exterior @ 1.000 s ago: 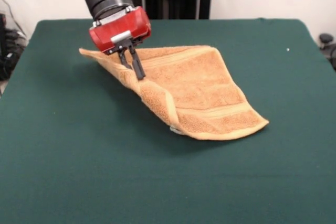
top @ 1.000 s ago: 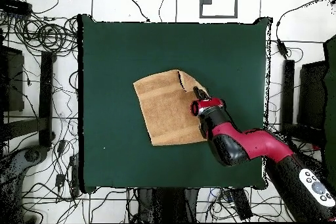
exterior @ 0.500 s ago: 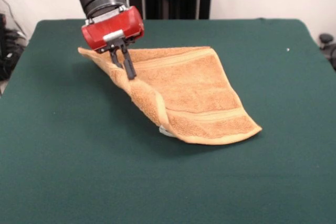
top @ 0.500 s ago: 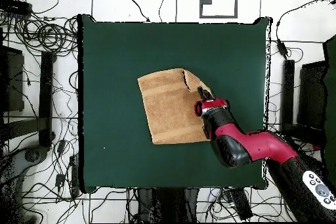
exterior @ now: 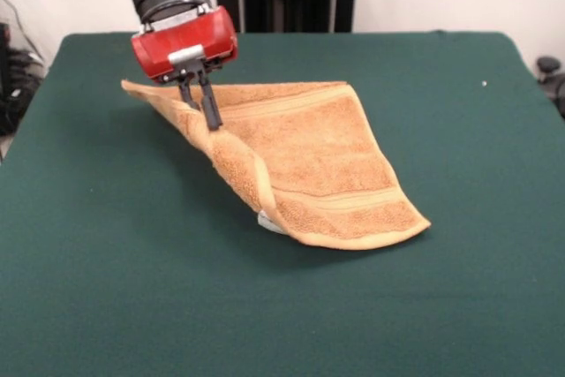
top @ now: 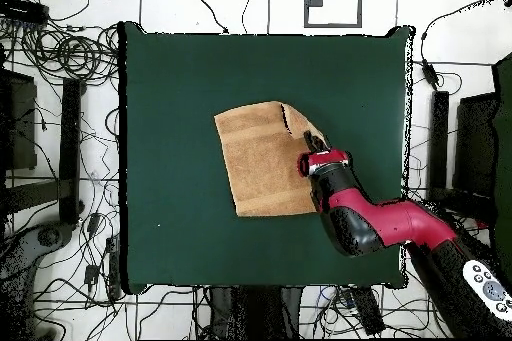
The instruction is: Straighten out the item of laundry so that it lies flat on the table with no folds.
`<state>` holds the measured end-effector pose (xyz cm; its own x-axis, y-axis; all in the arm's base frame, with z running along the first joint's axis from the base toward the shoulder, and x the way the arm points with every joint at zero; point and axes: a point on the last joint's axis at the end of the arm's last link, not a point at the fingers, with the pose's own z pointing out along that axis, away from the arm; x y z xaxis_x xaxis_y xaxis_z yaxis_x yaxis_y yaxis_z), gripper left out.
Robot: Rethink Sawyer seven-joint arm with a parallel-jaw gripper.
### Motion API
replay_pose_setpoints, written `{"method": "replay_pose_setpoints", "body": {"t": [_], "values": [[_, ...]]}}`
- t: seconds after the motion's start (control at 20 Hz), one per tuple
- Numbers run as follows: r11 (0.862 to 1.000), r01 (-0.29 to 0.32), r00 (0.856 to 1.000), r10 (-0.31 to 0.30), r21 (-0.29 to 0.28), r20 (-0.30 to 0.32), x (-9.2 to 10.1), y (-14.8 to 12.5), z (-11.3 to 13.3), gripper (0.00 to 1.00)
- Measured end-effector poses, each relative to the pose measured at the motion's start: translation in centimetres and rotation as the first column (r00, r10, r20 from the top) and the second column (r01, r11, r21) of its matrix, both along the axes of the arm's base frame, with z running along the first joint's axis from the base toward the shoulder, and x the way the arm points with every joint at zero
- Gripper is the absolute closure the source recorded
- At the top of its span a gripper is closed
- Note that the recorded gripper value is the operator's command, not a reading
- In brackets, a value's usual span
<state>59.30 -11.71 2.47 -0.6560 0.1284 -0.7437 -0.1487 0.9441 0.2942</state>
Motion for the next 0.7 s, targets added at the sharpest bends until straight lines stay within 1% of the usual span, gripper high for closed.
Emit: {"method": "replay_pose_setpoints", "body": {"t": [0.1, 0.2, 0.25, 0.35, 0.4, 0.5, 0.6, 0.7], "values": [[1.0, 0.014, 1.0, -0.014, 0.016, -0.009, -0.1, -0.1, -0.2, 1.0], [0.998, 0.048, 0.998, -0.046, 0.051, -0.037, -0.3, -0.5, -0.8, 1.0], [0.994, 0.076, 0.995, -0.071, 0.08, -0.066, -0.6, -0.9, -1.3, 1.0], [0.987, 0.113, 0.989, -0.101, 0.117, -0.107, -0.9, -1.4, -2.1, 1.0], [0.978, 0.145, 0.981, -0.123, 0.148, -0.147, -1.4, -1.9, -2.8, 1.0], [0.956, 0.209, 0.958, -0.158, 0.207, -0.237, -2.4, -2.5, -4.4, 1.0], [0.937, 0.245, 0.939, -0.166, 0.248, -0.3, -3.3, -2.4, -5.7, 1.0], [0.932, 0.252, 0.933, -0.162, 0.262, -0.32, -3.7, -2.1, -6.1, 1.0]]}}
